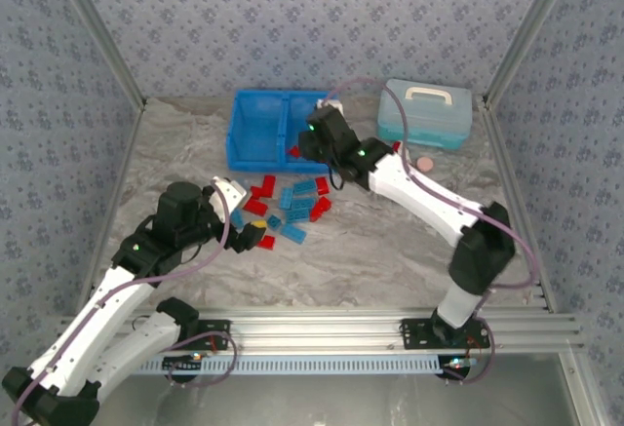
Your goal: Sort the legos into containers by color
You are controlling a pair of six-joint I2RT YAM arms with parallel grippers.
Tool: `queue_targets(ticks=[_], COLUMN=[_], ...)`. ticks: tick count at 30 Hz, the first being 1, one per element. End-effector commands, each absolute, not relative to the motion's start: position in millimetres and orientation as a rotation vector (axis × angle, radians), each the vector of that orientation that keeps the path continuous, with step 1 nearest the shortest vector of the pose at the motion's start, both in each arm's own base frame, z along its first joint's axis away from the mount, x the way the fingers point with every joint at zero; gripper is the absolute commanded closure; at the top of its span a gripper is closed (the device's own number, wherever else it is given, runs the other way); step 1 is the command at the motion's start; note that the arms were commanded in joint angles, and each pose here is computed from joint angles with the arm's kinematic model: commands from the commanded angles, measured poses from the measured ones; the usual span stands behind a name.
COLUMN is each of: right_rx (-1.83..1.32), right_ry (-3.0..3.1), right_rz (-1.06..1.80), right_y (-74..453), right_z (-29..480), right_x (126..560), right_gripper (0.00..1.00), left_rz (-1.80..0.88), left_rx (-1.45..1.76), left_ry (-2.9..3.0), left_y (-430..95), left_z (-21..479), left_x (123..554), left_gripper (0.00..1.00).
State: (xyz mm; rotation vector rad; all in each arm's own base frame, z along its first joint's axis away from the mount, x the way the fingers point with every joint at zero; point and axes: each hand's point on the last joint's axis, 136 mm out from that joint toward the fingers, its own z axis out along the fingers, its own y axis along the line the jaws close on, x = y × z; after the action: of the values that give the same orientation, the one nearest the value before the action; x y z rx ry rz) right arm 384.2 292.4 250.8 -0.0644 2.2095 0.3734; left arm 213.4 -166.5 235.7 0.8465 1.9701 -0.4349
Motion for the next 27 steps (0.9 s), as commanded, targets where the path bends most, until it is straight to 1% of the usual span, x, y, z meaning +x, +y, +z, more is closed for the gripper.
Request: queue_targets(ticks=[1, 4, 6, 9, 16, 17, 24, 26, 27], right_rx=[0.148, 0.248, 0.28, 0.341, 0.355, 0.351, 0.346, 0.343, 0.343], right_ry=[2.275, 2.348, 2.414, 2.478, 2.603, 2.593, 2.637, 2.653, 2.661], right_rz=[0.37, 0.415, 0.4, 0.392, 0.394, 0.418, 0.386, 0.373, 0.363], right_y=[271, 267, 266, 269, 295, 304, 310, 310, 309], right_z=[206, 175, 145, 117, 64, 69, 47, 40, 36], right_x=[366, 343, 332, 328, 328, 334, 330, 328, 326], right_gripper=[0.47, 0.47, 0.46, 0.45, 0.43, 0.43, 0.43, 0.46, 0.49], left_rz=[-0.444, -0.439, -0.439, -0.441, -0.433, -0.432, -0.43, -0.43, -0.431], left_rx=[0.844, 0.851, 0.853, 0.853, 0.855, 0.856, 0.856, 0.856, 0.858], left_ry=[1.948, 1.952, 1.954, 1.958, 1.968, 1.968, 1.972, 1.973, 1.972], left_y=[-169, -169, -169, -169, -169, -168, -168, -169, -169], left_z=[243, 241, 241, 240, 237, 237, 236, 236, 236], left_x=[213, 213, 214, 214, 214, 214, 215, 215, 215], left_gripper=[0.01, 0.01, 0.01, 0.01, 0.01, 0.01, 0.01, 0.01, 0.01])
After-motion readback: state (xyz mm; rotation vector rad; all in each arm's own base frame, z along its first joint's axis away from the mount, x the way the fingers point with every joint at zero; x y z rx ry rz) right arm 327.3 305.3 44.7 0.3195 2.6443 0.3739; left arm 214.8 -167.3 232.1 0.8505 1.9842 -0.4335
